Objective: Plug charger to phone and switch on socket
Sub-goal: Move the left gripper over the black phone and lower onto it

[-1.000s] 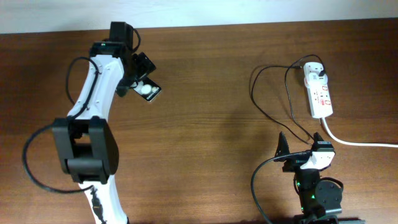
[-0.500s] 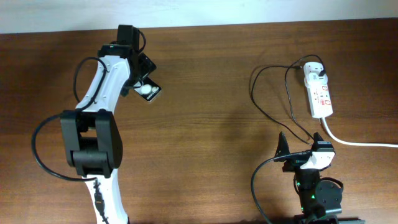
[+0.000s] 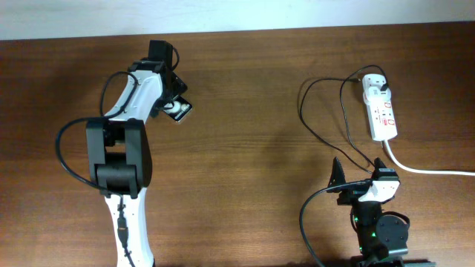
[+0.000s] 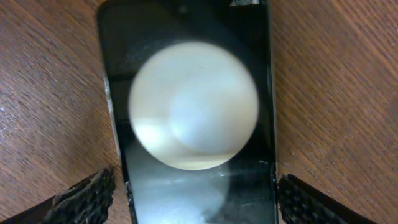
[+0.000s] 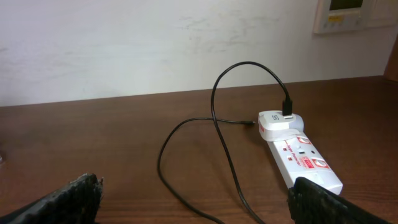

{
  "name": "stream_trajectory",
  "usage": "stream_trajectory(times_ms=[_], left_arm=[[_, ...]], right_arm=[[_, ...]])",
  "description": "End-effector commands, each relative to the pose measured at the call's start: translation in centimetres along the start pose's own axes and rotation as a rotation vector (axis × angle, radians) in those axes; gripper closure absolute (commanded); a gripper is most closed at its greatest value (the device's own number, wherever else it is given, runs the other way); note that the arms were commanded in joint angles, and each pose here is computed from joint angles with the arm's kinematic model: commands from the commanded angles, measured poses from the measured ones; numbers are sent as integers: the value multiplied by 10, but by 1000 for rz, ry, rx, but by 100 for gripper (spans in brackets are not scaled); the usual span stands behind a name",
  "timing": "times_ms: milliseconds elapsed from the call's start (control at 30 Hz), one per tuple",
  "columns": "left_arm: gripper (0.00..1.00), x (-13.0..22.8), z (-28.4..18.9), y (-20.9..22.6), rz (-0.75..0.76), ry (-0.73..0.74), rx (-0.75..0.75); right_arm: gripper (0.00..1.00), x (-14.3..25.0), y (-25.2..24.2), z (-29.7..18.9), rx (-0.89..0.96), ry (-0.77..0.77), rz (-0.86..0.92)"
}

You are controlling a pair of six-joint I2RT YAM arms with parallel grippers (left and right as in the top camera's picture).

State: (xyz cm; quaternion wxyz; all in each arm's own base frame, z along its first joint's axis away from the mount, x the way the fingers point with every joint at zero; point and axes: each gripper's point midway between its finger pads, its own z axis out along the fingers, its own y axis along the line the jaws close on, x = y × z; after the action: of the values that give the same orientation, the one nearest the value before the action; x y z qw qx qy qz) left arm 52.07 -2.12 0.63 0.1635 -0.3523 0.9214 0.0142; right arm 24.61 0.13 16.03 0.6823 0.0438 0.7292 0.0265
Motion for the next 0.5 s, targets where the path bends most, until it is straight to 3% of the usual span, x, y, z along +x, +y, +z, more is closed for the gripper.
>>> stream_trajectory(times_ms=[0,133,333,433,467], left_arm=[[13,34,39,18,50,118,-84],[16,54,36,33,177,215,-126],[23,74,29,45,519,338,-103],[3,73,29,48,543,336,-119],[1,71,29,49,517,326,-130]], right_arm=[[1,3,-2,0,7,5,0],[1,3,-2,0,7,5,0],[1,3,-2,0,7,5,0],[1,3,-2,0,7,5,0],[1,3,-2,0,7,5,0]])
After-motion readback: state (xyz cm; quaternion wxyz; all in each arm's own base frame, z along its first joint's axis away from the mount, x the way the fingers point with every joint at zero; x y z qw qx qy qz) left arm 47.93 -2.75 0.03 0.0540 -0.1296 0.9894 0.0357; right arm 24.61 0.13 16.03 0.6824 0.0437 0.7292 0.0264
